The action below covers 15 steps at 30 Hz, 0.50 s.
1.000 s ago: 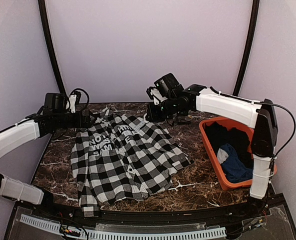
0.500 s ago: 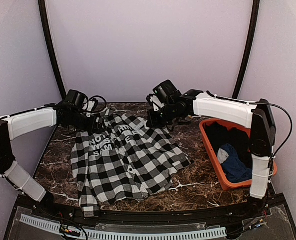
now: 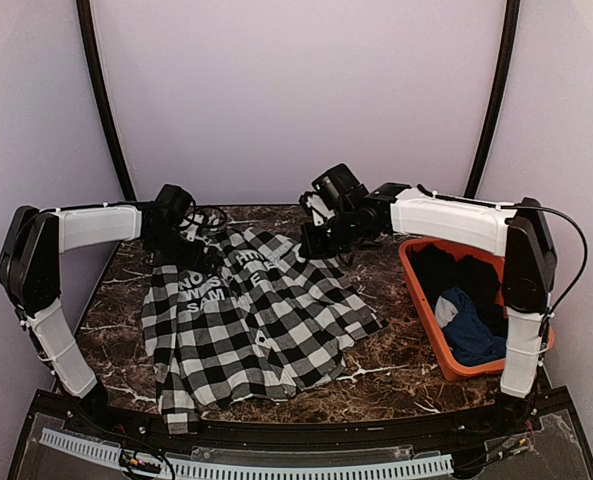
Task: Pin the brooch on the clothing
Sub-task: Pick up the flattened clothing from the center of the board.
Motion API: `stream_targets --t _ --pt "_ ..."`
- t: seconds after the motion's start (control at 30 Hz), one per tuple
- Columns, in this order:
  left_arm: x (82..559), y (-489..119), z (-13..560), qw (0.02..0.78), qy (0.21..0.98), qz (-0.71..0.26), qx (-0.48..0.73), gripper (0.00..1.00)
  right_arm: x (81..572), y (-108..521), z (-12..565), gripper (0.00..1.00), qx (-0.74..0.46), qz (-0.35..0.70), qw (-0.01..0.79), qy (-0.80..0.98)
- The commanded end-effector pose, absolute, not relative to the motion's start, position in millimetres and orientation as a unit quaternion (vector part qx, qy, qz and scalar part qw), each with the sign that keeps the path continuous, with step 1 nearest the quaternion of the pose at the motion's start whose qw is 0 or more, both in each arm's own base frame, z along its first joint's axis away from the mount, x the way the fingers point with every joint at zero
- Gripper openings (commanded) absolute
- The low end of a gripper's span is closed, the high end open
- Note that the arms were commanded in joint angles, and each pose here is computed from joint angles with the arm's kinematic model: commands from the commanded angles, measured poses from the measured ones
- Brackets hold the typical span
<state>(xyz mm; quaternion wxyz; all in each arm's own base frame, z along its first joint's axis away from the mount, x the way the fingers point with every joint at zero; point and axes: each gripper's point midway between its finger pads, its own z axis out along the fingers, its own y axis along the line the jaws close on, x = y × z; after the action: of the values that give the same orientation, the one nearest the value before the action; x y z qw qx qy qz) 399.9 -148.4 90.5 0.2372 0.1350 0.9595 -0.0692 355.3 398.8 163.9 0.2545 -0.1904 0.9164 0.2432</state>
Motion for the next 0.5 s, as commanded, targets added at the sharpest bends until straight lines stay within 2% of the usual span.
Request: stream_targets --t 0.0,0.2,0.47 --pt "397.9 -152.9 78.2 0.204 0.969 -0.079 0.113 0.98 355.2 398.9 180.7 0.00 -0.190 0.262 0.271 0.907" --pt "404.2 -148.0 68.0 0.200 0.973 -0.060 0.100 0.96 354.5 394.4 181.2 0.00 -0.191 0.259 0.278 0.905" --pt "452.5 -152.1 95.6 0.277 0.954 -0.089 0.075 0.94 352.2 394.7 181.1 0.00 -0.195 0.262 0.276 0.904"
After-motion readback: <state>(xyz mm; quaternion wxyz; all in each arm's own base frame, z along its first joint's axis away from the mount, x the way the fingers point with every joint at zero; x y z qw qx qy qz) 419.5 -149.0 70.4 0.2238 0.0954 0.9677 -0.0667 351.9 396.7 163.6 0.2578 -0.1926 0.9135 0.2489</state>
